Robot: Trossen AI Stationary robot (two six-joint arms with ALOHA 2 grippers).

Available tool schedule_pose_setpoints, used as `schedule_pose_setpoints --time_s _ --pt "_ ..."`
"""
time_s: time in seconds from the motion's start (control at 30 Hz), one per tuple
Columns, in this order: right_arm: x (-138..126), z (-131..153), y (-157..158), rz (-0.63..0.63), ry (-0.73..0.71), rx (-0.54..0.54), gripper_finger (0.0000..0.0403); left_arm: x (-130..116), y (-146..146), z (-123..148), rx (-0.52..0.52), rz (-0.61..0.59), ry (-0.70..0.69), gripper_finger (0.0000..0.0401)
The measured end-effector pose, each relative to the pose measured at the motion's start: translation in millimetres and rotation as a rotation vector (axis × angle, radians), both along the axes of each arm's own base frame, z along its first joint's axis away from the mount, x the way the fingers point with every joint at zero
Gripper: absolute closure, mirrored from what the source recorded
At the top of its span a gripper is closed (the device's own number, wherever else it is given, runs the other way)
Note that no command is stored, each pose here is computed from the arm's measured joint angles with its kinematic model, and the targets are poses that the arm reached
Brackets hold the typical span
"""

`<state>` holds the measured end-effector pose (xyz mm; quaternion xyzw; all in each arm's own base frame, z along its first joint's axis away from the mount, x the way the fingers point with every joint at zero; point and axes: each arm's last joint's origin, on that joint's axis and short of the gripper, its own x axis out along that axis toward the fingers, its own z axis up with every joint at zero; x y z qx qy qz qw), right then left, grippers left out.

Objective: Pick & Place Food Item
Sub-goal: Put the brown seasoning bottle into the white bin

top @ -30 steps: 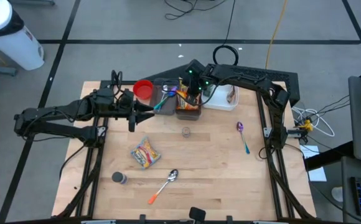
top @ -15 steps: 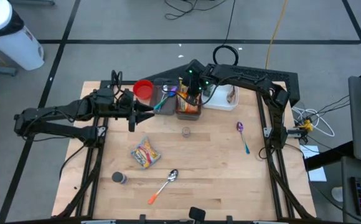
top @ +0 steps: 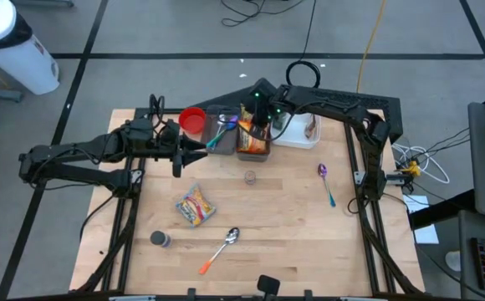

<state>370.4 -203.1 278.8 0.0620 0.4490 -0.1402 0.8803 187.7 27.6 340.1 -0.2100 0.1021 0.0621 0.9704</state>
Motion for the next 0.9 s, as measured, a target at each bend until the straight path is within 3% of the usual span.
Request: schedule_pose_setpoints --time_s 0.4,0.63,0.9 --pt "-26.0 64.6 9.7 -0.020 -0.179 -0.138 0.0320 -0.1 0.0 -0.5 0.049 -0.012 0.009 0.0231" --pt "-54.0 121.8 33.8 -0.038 -0.380 -0.193 0.0252 -2.6 2.1 -7.2 0.053 -0.021 0.082 0.0231" --pt "-76.1 159.6 73.0 -0.054 -0.530 -0.121 0.0166 -12.9 2.9 -18.1 -0.055 -0.065 0.209 0.0231"
